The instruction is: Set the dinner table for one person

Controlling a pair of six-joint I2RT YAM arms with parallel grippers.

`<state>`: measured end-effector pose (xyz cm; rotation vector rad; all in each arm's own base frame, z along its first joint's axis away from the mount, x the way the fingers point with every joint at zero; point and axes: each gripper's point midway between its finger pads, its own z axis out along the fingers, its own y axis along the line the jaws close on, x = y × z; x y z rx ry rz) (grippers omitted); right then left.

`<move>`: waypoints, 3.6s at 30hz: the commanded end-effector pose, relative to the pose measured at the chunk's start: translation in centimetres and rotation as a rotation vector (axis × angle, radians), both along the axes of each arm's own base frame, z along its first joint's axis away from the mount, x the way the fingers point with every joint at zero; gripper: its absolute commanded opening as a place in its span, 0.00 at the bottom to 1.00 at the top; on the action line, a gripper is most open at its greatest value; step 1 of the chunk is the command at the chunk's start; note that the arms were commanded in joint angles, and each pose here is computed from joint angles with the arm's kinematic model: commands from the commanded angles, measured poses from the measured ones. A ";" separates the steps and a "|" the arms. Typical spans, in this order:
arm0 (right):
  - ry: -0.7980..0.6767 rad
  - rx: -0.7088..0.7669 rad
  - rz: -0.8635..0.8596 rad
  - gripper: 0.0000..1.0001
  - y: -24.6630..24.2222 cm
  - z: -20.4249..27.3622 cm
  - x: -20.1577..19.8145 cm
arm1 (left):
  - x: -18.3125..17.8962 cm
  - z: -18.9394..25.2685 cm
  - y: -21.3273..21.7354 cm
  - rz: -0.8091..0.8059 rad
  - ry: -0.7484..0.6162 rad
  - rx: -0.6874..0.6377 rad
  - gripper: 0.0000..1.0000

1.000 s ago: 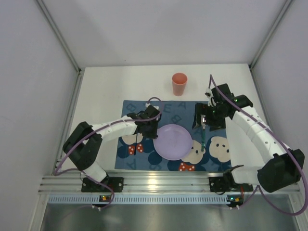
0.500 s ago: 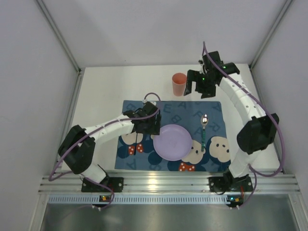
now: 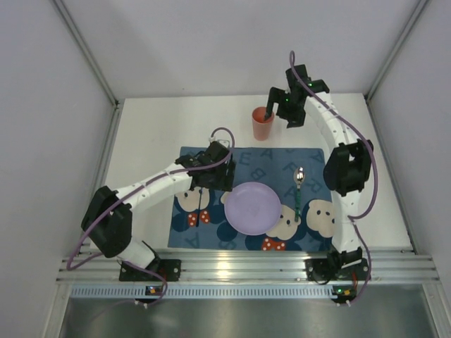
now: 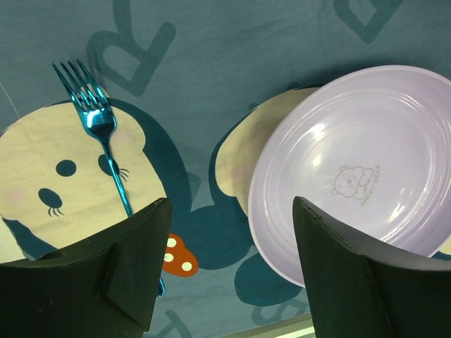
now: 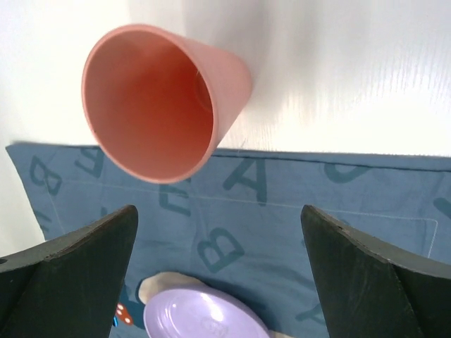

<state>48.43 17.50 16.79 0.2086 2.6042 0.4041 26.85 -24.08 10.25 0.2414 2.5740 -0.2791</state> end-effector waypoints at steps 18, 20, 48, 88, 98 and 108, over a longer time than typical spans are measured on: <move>-0.101 -0.012 -0.121 0.28 -0.1 -2.7 6.8 | 3.7 0.3 4.0 0.049 -0.009 -0.027 0.73; -0.111 -0.009 -0.121 0.13 -0.1 -2.1 6.9 | 4.1 0.4 4.3 0.060 -0.009 -0.045 0.73; -0.060 -0.226 -0.233 0.00 -8.0 0.4 -8.0 | 4.3 1.6 2.3 0.030 0.008 -0.161 0.71; -0.991 0.015 -0.189 1.00 -9.2 20.2 -18.6 | 13.6 13.7 13.7 0.364 -0.676 0.247 0.86; -1.268 -0.231 0.124 1.00 -10.8 13.9 -25.6 | 12.3 3.6 21.4 0.477 -0.767 0.154 0.93; -1.144 -0.234 0.136 1.00 -11.4 10.2 -27.0 | 13.6 -1.4 22.8 0.350 -0.780 0.207 0.96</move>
